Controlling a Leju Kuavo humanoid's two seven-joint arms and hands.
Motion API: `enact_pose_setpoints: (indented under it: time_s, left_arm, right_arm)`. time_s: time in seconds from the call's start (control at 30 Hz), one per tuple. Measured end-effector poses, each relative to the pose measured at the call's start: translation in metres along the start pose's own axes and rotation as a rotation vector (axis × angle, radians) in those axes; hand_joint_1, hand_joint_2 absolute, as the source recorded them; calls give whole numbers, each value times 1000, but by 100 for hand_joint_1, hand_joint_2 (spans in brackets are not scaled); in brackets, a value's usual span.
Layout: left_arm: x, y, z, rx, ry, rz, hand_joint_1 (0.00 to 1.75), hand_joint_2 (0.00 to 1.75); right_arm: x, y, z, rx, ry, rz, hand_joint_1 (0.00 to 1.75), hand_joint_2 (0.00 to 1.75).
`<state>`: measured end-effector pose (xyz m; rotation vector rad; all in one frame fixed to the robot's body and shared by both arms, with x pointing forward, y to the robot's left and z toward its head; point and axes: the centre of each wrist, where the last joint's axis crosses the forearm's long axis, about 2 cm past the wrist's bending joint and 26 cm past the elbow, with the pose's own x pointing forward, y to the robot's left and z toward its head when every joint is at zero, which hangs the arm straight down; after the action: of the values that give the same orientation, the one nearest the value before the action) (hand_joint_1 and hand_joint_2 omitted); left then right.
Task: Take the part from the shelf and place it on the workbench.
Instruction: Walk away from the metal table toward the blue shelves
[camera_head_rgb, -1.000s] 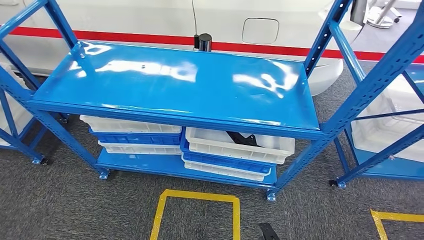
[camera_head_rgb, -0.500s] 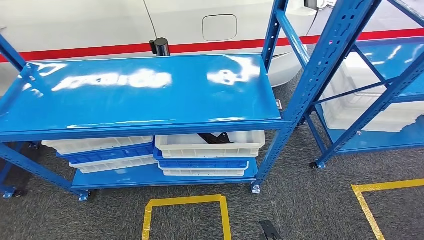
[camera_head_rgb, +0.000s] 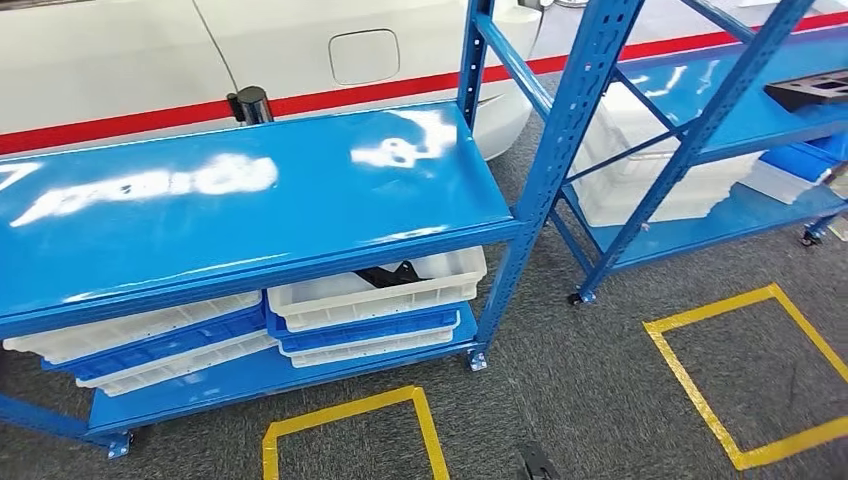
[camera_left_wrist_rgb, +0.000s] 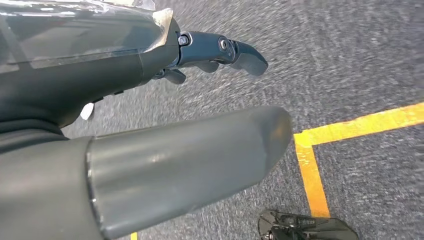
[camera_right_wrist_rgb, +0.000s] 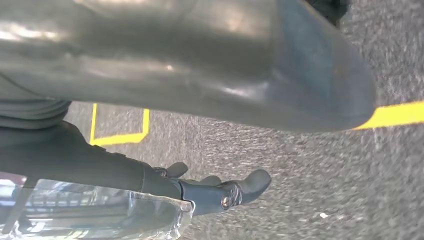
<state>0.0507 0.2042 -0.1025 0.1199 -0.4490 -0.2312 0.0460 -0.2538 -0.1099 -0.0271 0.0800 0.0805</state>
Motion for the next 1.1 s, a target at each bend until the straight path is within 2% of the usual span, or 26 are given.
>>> enact_pose_setpoints:
  time_s: [1.1]
  left_arm:
    - [2,-1,0,-18,-11,-2,0,0]
  right_arm:
    - [-2,-6,-1,-42,-17,46,0,0]
